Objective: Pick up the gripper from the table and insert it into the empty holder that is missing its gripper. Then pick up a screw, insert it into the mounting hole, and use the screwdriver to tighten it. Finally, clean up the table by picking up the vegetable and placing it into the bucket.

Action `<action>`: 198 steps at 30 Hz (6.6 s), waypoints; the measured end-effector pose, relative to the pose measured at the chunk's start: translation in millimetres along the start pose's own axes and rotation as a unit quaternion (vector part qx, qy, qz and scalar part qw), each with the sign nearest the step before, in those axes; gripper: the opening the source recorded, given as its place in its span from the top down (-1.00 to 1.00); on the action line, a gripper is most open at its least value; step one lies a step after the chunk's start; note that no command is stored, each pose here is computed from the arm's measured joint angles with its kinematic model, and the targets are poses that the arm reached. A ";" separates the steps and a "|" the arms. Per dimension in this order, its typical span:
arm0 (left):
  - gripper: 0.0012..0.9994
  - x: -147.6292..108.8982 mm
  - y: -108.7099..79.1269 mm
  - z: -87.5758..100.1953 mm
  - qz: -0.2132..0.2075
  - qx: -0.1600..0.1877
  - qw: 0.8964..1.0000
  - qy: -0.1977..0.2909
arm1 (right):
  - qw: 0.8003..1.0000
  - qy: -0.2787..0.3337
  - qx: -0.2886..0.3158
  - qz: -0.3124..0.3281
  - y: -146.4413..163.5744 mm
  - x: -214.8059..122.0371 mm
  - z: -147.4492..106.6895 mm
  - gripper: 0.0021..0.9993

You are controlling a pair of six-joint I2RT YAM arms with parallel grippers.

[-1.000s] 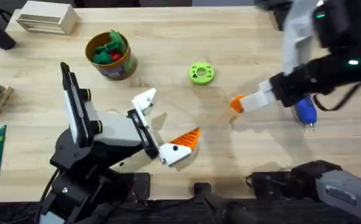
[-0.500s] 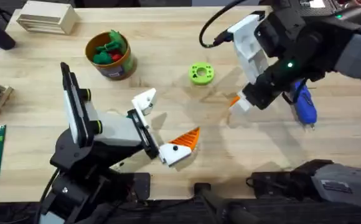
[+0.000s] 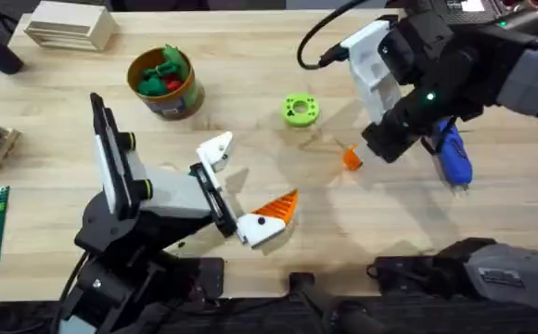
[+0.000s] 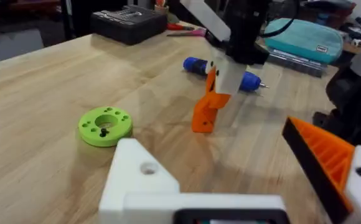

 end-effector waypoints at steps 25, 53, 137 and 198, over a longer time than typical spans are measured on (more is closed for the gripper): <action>-0.97 0.0 0.0 -0.1 0.000 0.000 1.000 0.000 | 0.866 -0.354 0.127 0.330 57.7 -95.7 62.6 0.97; -0.98 0.0 2.0 0.1 0.007 0.001 1.000 0.000 | 0.767 -0.093 0.190 0.606 129.3 -46.8 92.7 0.97; -0.97 0.4 0.0 -1.0 0.000 -0.006 1.000 0.003 | 0.772 -0.291 0.240 0.512 68.2 -20.9 178.1 -0.83; -0.98 0.4 -0.4 -1.0 -0.001 -0.006 1.000 0.003 | 0.991 -0.110 0.073 -0.032 37.6 56.4 173.0 0.37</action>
Point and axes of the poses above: each hand's point on the last joint's axis, 136 mm out from that joint toward the fingers, its own x axis out along the fingers, its own y axis along the line the jaws close on, z = x × y, the point moved 3 cm from there along -x, back along the fingers
